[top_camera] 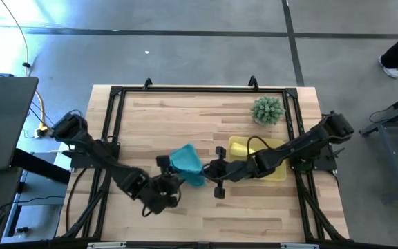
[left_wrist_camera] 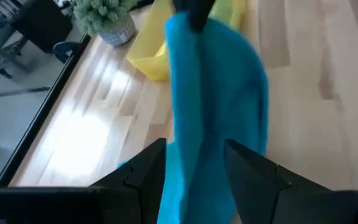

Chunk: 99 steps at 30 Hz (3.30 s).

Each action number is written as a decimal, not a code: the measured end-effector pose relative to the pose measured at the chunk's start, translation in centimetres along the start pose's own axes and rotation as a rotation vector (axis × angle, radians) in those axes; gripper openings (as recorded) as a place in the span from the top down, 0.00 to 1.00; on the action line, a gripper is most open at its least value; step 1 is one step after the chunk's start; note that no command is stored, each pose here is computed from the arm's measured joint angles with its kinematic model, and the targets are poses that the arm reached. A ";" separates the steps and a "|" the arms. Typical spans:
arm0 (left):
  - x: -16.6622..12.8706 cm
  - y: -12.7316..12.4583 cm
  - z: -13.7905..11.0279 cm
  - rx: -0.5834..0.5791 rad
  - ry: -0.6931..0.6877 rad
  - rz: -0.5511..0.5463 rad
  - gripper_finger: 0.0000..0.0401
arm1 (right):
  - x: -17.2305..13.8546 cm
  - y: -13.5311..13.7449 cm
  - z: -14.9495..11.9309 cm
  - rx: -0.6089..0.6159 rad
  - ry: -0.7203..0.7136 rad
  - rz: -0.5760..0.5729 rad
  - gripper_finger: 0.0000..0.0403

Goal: Roll microfiber towels into tight, uniform cylinder then place into a basket
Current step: Fold the blue microfiber towel

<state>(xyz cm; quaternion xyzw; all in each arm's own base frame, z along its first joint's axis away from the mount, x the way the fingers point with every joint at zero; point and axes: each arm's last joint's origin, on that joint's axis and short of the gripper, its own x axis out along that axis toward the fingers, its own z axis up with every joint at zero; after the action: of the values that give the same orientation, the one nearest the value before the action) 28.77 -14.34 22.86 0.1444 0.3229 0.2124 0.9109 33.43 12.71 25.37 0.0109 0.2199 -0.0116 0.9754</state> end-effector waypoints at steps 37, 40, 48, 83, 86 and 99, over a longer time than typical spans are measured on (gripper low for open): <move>6.4 1.3 -2.9 -0.058 0.248 -0.132 0.63 | -6.7 -0.9 4.0 -0.157 -0.156 -0.068 1.00; 6.6 1.3 -3.7 -0.086 0.255 -0.123 0.67 | -6.7 -1.0 4.0 -0.157 -0.153 -0.080 1.00; 5.8 1.1 -3.4 -0.092 0.228 -0.137 0.92 | -6.7 -1.0 4.0 -0.160 -0.151 -0.092 1.00; -7.3 17.0 1.7 0.130 0.244 0.360 1.00 | -5.1 -11.9 0.2 -0.215 -0.689 -0.153 1.00; -6.9 16.8 1.4 0.120 0.341 0.179 1.00 | -4.8 -12.2 -1.2 -0.180 -0.663 -0.042 1.00; -6.2 18.7 1.6 0.207 0.326 0.424 1.00 | -4.5 -13.4 -0.9 -0.204 -0.554 -0.318 1.00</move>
<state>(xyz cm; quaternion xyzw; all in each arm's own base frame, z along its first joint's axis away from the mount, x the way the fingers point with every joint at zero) 19.98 -1.30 34.77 0.2647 0.4475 0.3845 0.7628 28.61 -0.61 26.26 -0.1250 -0.0549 -0.1442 0.9801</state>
